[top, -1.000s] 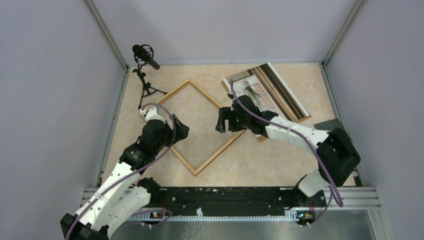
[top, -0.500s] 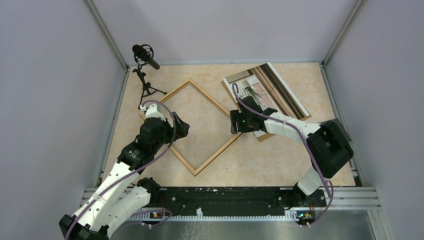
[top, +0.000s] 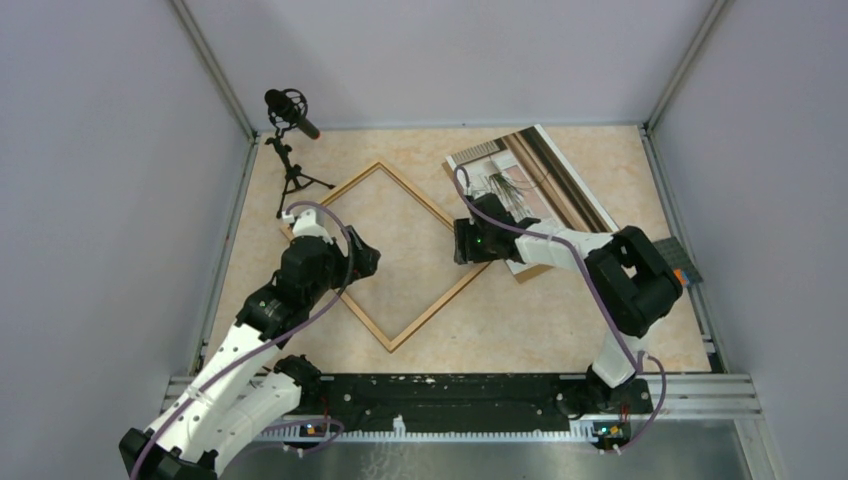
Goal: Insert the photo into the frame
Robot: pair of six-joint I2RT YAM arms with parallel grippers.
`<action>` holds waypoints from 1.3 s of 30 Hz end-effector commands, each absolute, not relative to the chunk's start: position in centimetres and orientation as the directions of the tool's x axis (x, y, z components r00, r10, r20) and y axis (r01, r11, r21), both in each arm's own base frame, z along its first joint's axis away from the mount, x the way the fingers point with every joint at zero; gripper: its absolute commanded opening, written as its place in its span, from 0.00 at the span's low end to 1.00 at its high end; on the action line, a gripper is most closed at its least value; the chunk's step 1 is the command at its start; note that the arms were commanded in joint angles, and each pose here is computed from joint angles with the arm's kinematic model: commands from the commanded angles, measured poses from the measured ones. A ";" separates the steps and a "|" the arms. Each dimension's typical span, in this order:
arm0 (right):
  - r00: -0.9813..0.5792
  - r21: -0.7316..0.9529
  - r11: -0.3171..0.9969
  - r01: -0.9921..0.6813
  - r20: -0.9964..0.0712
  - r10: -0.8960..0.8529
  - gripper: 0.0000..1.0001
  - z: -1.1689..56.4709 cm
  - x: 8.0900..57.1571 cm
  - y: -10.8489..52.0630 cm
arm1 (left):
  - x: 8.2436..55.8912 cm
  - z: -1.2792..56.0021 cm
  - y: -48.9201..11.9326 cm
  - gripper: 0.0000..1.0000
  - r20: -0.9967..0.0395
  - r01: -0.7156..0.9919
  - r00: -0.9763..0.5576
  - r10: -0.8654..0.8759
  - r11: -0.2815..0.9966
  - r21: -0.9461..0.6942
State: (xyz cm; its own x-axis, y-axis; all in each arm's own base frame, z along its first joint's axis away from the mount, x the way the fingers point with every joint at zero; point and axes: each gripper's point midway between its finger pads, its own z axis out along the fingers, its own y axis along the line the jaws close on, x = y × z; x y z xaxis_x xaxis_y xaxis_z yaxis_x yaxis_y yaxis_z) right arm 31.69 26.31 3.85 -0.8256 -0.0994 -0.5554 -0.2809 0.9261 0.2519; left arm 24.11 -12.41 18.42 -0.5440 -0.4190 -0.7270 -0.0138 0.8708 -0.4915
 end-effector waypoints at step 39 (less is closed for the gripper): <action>-0.503 0.525 0.770 0.364 -0.585 0.637 0.99 10.0 39.3 -5.1 | 21.6 20.4 -23.8 0.98 -0.623 0.447 -0.767 -0.154 0.568 -0.691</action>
